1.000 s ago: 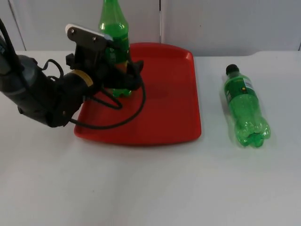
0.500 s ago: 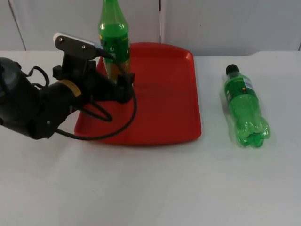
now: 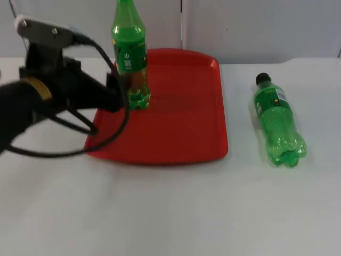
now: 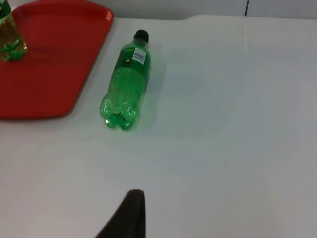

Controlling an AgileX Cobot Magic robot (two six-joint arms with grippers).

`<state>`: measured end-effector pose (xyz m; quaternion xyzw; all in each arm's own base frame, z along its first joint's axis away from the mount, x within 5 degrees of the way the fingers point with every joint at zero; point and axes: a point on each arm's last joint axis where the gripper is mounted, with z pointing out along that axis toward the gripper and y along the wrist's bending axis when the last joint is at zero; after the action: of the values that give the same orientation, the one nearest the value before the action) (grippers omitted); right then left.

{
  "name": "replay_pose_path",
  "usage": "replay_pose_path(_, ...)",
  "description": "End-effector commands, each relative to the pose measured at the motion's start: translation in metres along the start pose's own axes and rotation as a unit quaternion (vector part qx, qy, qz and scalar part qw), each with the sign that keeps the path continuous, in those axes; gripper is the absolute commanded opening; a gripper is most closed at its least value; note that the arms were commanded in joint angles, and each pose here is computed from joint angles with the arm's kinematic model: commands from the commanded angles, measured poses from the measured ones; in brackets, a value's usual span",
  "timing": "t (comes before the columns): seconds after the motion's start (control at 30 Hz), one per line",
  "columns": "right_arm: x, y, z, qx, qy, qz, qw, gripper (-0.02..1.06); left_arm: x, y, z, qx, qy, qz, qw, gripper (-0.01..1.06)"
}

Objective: Place the bottle upright on the tray.

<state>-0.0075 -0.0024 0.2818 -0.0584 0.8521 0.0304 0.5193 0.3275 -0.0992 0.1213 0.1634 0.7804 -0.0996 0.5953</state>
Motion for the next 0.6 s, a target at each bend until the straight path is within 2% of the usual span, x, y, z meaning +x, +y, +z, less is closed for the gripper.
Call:
replay_pose_path(0.0, 0.001, 0.0, 0.001, 0.002, -0.001, 0.002, 1.0, 1.05, -0.021, 0.002, -0.013, -0.01, 0.01, -0.02, 1.0, 0.88)
replay_pose_path(0.13, 0.001, 0.0, 0.001, 0.002, -0.001, 0.002, 1.0, 1.05, -0.068, 0.005, -0.042, -0.02, 0.014, -0.014, 1.0, 0.88)
replay_pose_path(0.17, 0.001, 0.0, 0.001, 0.002, -0.001, 0.002, 1.0, 1.05, -0.068, 0.005, -0.042, -0.02, 0.014, -0.014, 1.0, 0.88)
replay_pose_path(0.2, 0.001, 0.0, 0.001, 0.002, -0.001, 0.002, 1.0, 1.05, -0.086, 0.005, -0.055, -0.026, 0.003, -0.015, 1.0, 0.88)
replay_pose_path(0.27, 0.001, 0.0, 0.001, 0.002, -0.001, 0.002, 1.0, 1.05, -0.102, 0.006, -0.07, -0.034, -0.003, -0.022, 0.999, 0.88)
replay_pose_path(0.3, 0.001, 0.0, 0.001, 0.002, -0.001, 0.002, 1.0, 1.05, -0.102, 0.006, -0.07, -0.034, -0.003, -0.022, 0.999, 0.88)
replay_pose_path(0.47, 0.001, 0.0, 0.001, 0.002, -0.001, 0.002, 1.0, 1.05, -0.14, 0.006, -0.111, -0.042, -0.021, -0.019, 0.999, 0.88)
replay_pose_path(0.57, 0.001, 0.0, 0.001, 0.002, -0.001, 0.002, 1.0, 1.05, -0.148, 0.006, -0.126, -0.045, -0.023, -0.018, 0.999, 0.88)
